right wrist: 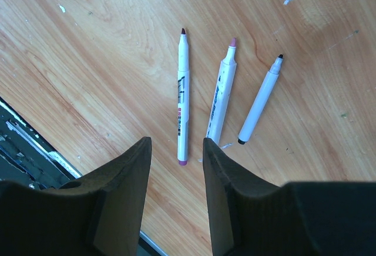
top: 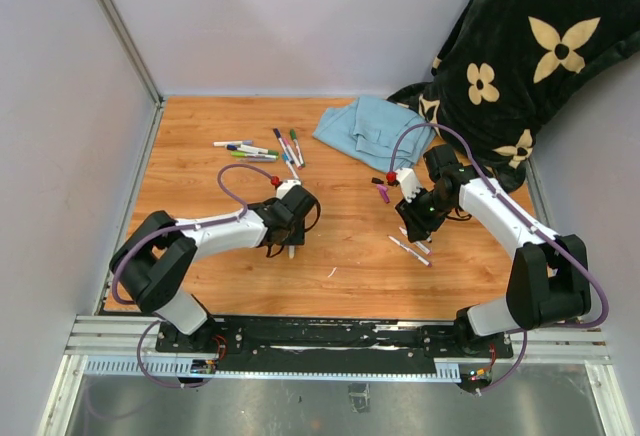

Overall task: Open the pen caps
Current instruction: Pick up the pen from the center of the board.

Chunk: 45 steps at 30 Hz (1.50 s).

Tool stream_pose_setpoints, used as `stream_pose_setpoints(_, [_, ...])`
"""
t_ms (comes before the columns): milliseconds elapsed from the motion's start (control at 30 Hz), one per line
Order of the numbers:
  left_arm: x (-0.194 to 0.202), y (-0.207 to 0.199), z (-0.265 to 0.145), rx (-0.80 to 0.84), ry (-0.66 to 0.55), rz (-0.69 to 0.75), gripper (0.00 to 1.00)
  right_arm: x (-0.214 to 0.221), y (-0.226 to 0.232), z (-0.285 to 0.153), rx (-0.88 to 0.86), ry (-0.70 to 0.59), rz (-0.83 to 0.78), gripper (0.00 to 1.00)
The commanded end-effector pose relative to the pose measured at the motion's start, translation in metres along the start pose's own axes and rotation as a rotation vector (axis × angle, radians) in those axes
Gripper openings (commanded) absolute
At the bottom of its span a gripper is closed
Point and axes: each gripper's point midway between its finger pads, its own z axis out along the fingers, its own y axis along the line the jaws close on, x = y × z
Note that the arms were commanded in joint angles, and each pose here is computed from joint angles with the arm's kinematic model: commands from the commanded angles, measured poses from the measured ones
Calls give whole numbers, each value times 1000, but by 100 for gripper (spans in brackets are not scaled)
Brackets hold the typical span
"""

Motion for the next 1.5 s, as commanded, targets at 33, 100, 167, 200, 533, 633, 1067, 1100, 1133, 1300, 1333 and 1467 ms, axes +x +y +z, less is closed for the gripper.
stream_pose_setpoints(33, [-30, -2, -2, 31, -54, 32, 54, -4, 0, -8, -6, -17, -11, 42])
stream_pose_setpoints(100, [-38, -4, -3, 55, -70, 48, 55, -4, 0, -8, -5, -19, -11, 42])
stream_pose_setpoints(167, [-43, -4, -1, 76, -69, 49, 56, -4, 0, -8, -5, -18, -11, 42])
stream_pose_setpoints(200, [-46, -3, 0, 83, -68, 48, 55, -4, 0, -8, -5, -19, -12, 42])
stream_pose_setpoints(533, [-60, -6, 18, 98, -27, 68, 37, -4, 0, -8, -6, -18, -13, 42])
stream_pose_setpoints(633, [-58, -6, 23, 86, -9, 68, 29, -4, 0, -8, -5, -18, -13, 42])
stream_pose_setpoints(1067, [-47, 1, 31, 47, 30, 75, 29, -4, 1, -8, -8, -21, -13, 42])
stream_pose_setpoints(1100, [-46, 1, 31, 48, 33, 74, 29, -5, 1, -8, -8, -22, -14, 42])
stream_pose_setpoints(1133, [-46, 1, 30, 49, 34, 74, 29, -4, 1, -8, -8, -22, -14, 42])
stream_pose_setpoints(1300, [-42, 2, 29, 55, 41, 76, 28, -8, 3, -11, -17, -43, -19, 42])
stream_pose_setpoints(1333, [-42, 1, 29, 57, 43, 77, 28, -10, 5, -12, -19, -51, -20, 42])
stream_pose_setpoints(1467, [-35, 0, 34, 66, 63, 81, 29, -18, 12, -20, -39, -106, -36, 42])
